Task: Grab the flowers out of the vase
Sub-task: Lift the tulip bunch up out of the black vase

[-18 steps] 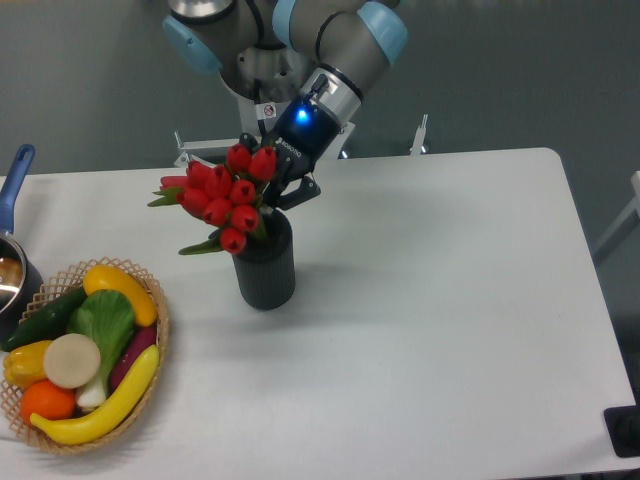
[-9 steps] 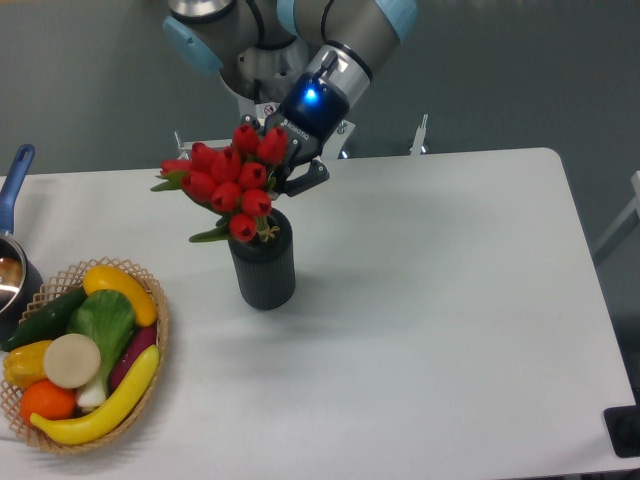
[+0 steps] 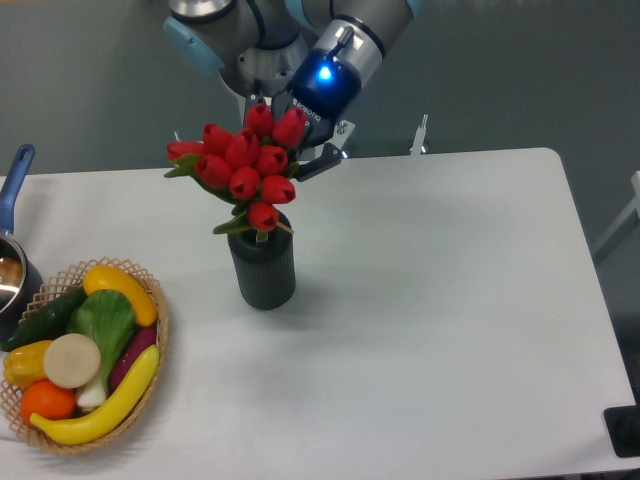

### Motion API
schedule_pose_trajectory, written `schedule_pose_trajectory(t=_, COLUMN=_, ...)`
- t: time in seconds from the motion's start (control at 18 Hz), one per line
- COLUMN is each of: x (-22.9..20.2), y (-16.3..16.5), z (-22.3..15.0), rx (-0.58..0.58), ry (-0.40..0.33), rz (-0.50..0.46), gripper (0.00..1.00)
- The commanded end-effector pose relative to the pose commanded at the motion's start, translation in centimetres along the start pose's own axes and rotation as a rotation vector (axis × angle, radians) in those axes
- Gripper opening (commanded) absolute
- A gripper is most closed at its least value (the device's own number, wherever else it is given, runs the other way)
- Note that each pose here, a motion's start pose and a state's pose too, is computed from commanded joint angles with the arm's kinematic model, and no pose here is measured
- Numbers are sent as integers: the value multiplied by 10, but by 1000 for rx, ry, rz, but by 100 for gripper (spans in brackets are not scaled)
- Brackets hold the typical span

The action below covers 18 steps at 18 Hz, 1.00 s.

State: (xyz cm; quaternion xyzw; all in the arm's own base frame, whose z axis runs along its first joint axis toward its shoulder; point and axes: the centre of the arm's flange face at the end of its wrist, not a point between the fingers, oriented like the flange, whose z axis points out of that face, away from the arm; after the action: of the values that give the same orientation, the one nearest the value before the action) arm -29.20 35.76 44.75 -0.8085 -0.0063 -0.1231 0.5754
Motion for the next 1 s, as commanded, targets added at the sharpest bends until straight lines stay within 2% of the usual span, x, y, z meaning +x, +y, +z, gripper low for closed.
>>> schedule_pose_trajectory(t=0.67, x=-16, y=-42, z=-33, rx=68, ry=-41, rz=-94, gripper=32)
schedule_pose_trajectory(t=1.0, x=-30, y=-55, z=-53, rx=93, ry=-80, rz=-104, gripper=32)
